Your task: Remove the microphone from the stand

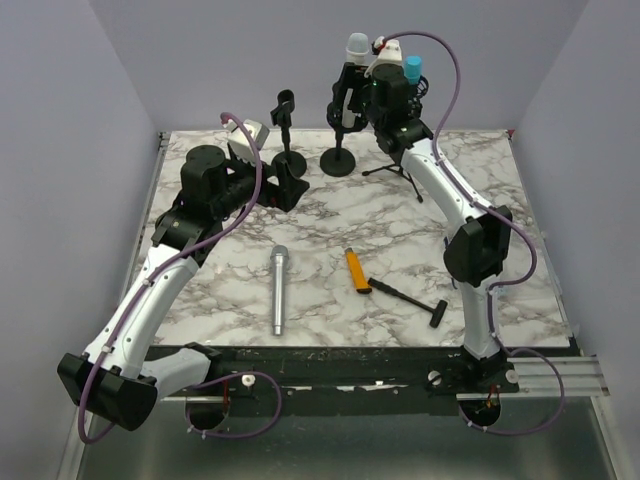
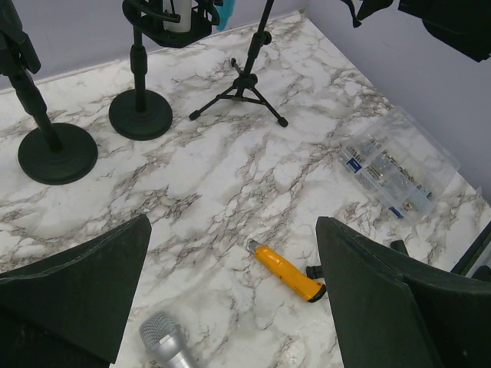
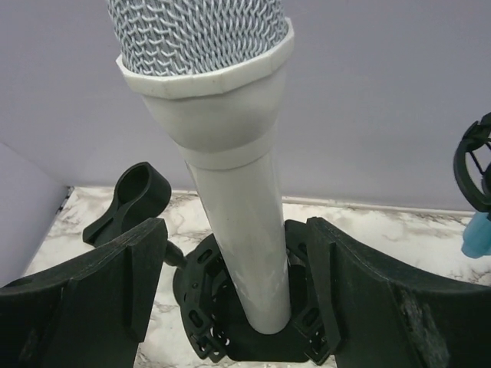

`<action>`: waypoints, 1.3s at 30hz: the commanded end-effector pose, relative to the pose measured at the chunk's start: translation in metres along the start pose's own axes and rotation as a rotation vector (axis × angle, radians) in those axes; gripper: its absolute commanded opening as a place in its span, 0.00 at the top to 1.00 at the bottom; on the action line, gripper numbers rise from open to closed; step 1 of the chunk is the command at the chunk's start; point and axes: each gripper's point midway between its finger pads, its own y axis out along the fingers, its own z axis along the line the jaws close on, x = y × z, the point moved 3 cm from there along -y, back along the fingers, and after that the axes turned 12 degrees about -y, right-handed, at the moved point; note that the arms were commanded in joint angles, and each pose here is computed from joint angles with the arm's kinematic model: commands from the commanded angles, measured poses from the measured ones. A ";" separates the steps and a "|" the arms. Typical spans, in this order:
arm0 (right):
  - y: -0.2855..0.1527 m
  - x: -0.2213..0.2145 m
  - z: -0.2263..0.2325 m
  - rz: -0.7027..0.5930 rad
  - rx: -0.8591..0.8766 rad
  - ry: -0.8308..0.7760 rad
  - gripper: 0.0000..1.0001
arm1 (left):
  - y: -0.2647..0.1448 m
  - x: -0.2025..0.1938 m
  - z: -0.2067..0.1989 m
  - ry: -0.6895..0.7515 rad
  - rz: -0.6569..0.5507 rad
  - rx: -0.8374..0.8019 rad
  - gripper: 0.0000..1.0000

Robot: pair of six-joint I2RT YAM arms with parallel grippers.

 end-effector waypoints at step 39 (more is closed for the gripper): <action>-0.118 0.057 0.017 -0.076 0.282 0.080 0.98 | 0.005 0.003 -0.005 -0.036 0.008 -0.079 0.08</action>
